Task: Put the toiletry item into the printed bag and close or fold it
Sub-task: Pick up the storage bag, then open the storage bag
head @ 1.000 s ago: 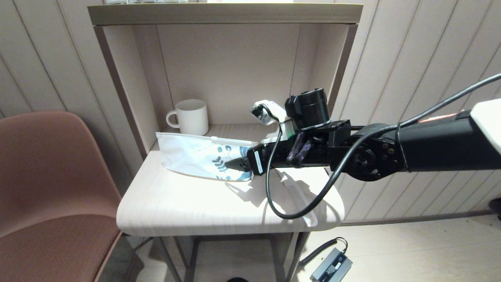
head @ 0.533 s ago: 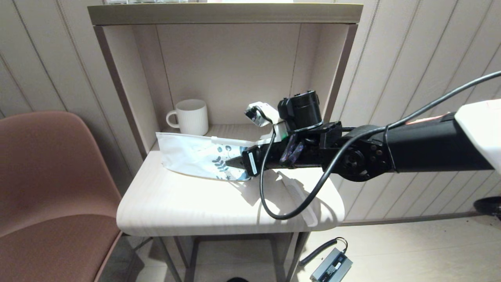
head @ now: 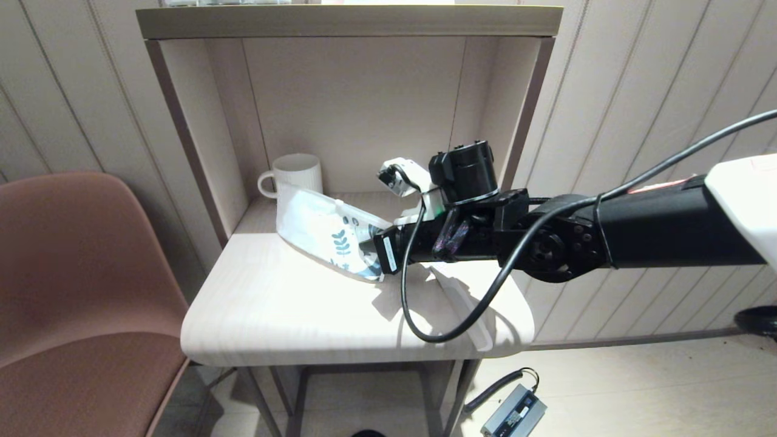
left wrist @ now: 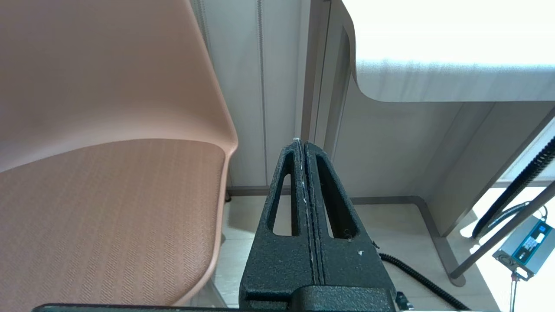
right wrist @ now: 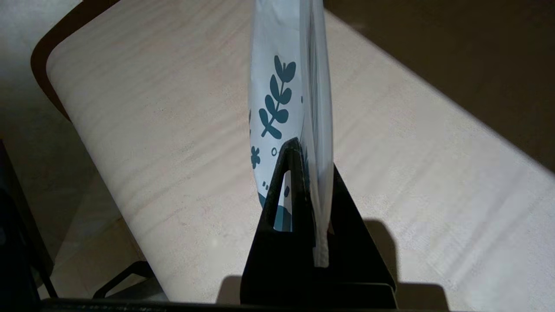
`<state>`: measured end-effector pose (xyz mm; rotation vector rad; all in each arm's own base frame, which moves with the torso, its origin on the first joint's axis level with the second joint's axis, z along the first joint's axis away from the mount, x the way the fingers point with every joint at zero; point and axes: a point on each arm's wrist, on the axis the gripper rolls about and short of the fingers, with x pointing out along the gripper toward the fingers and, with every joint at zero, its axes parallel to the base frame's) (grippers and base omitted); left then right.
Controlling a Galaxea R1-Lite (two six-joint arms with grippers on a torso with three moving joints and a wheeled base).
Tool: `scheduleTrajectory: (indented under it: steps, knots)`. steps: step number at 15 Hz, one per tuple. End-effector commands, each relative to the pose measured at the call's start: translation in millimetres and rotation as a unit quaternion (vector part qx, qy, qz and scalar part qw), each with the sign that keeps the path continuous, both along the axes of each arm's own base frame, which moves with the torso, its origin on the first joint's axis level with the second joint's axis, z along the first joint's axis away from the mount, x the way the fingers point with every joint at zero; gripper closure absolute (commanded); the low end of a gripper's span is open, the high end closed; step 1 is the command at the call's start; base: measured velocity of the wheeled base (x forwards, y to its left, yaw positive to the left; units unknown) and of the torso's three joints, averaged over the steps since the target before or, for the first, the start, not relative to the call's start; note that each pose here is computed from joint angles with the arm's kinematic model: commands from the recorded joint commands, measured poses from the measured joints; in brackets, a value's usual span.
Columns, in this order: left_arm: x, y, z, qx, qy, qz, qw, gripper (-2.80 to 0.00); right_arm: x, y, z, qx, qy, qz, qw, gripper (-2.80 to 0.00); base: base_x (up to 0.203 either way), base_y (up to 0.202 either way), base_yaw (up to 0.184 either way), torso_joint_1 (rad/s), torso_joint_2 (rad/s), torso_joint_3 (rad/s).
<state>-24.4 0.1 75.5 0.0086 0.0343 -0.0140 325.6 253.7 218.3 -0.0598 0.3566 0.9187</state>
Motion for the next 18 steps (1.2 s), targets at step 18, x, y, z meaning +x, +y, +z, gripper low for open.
scheduleTrajectory:
  steps: [18]
  knots:
    - [83.8,-18.8,232.5,-0.080,0.060,-0.432,0.8964,0.00,-167.6,-99.9,91.3,-0.068,0.037,0.123,0.989,0.00,0.000,0.000,0.000,0.000,0.00,0.000]
